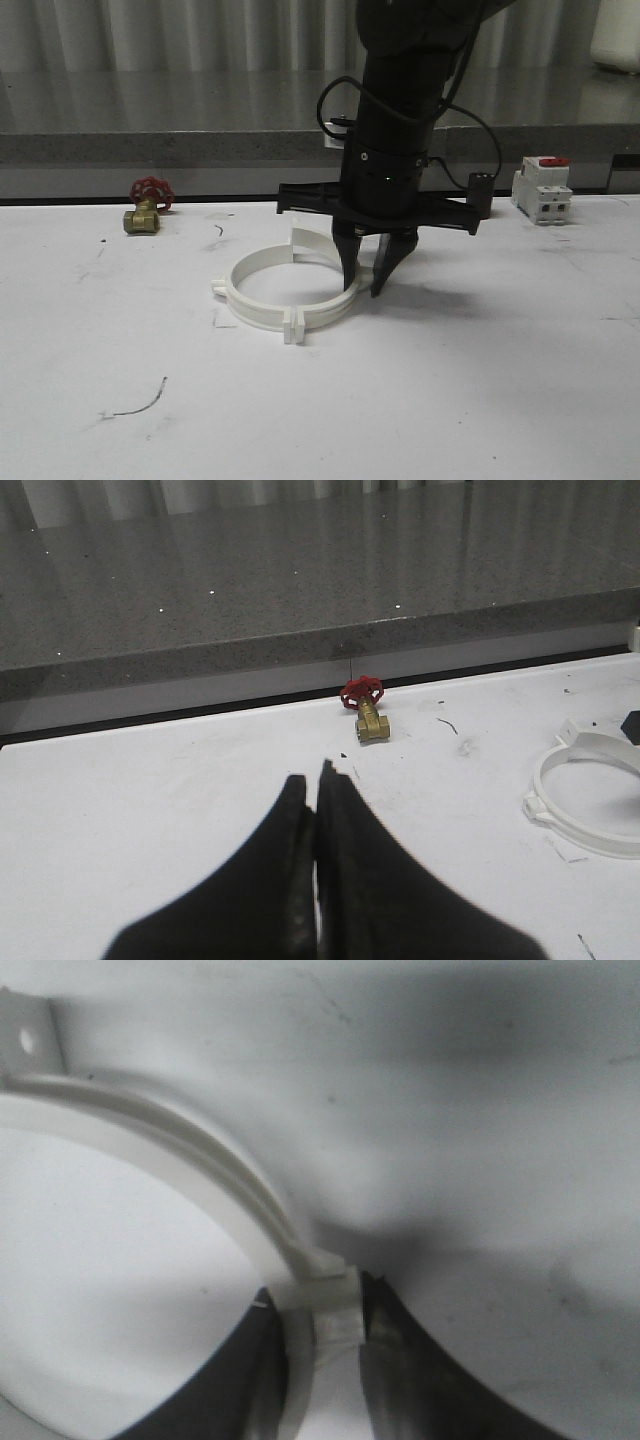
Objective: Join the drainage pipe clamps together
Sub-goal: 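Press the held half's tabs against the placed half's tabs to close the ring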
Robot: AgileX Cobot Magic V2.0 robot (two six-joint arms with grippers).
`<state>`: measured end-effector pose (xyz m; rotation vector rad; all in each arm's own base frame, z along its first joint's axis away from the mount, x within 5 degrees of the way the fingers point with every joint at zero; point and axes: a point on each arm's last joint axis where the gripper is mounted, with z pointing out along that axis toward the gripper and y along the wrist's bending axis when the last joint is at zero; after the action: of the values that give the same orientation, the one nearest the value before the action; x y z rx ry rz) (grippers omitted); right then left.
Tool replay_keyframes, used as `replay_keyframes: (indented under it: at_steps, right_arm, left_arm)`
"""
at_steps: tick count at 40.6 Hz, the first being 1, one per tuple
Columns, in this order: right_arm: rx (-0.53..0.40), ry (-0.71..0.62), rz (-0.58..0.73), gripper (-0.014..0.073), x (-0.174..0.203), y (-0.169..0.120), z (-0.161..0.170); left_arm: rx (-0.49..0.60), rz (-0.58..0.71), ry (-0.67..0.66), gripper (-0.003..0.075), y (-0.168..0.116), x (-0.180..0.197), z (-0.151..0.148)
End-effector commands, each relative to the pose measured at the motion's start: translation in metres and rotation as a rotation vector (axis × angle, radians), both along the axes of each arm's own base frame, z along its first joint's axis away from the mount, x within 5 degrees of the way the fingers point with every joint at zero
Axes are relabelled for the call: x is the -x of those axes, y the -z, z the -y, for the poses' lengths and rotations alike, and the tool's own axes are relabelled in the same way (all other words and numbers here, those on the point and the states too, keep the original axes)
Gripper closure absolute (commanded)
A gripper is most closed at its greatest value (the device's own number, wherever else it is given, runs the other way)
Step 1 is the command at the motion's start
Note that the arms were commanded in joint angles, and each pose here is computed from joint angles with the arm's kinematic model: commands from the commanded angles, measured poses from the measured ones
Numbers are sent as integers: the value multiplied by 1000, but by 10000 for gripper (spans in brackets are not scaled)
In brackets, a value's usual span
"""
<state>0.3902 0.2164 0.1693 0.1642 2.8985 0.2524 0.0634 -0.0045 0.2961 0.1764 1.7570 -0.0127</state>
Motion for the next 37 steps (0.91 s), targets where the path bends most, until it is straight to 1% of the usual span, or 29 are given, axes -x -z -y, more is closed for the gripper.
replay_keyframes:
  at_steps: [1, 31, 33, 37]
  right_arm:
    - [-47, 5, 110, 538, -5, -36, 1]
    - [-49, 23, 98, 535, -4, -36, 1]
    - [-50, 28, 96, 527, -4, -36, 1]
    - [-49, 29, 95, 478, -4, -36, 1]
  left_arm:
    - [14, 92, 23, 741, -15, 0, 2]
    - [14, 92, 23, 741, -15, 0, 2]
    - [14, 92, 23, 741, -15, 0, 2]
    - [14, 92, 23, 741, -15, 0, 2]
